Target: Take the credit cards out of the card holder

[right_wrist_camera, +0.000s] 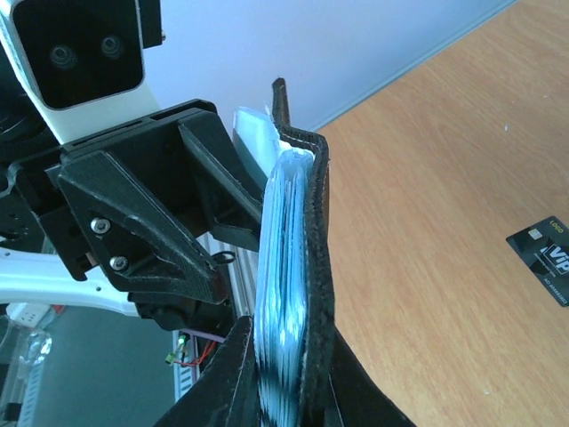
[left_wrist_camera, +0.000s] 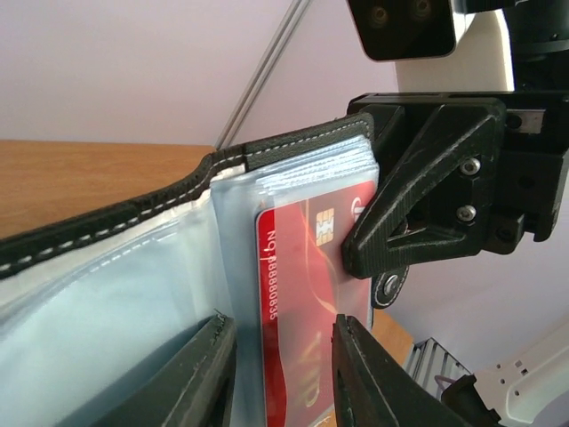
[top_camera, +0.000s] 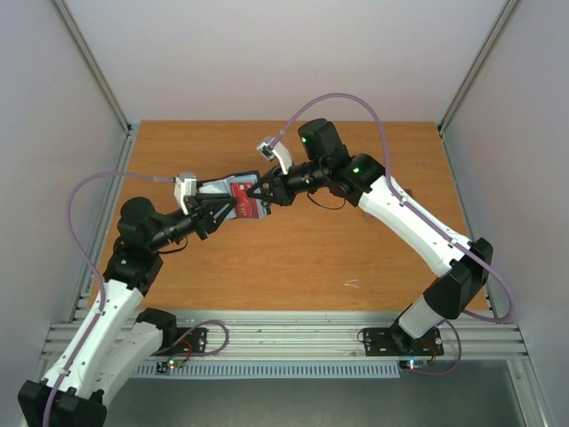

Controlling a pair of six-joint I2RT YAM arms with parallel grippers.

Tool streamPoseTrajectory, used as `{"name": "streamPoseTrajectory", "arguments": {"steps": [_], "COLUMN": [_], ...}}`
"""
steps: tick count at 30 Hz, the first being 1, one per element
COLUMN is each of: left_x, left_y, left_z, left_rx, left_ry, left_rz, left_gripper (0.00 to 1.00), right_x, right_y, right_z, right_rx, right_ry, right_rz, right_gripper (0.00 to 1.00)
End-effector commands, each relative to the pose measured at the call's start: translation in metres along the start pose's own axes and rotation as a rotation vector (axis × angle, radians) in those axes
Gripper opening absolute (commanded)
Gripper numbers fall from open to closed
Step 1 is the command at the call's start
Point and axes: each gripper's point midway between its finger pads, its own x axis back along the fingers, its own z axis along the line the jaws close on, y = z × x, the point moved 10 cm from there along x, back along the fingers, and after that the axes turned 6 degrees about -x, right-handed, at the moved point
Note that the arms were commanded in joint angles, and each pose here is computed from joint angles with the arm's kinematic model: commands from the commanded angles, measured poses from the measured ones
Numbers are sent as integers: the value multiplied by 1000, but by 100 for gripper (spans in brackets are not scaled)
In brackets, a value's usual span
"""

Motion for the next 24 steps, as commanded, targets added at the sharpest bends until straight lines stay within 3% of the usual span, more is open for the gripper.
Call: {"name": "streamPoseTrajectory", "arguments": {"steps": [1, 9, 24], "left_x": [6, 18, 7], "left_y": [19, 33, 18], "left_z": [-12, -19, -7], "left_rx": [-54, -58, 73], "left_ry": [-23, 2, 1], "left_rz": [-73, -161, -58], "left_gripper": [31, 35, 27], "right_x": [12, 12, 15], "right_y": [10, 15, 18], "right_z": [18, 15, 28], "right_rx": [68, 49, 89], "right_ry": [12, -48, 77], "right_rz": [-64, -73, -73], "right_gripper": [1, 1, 1]}}
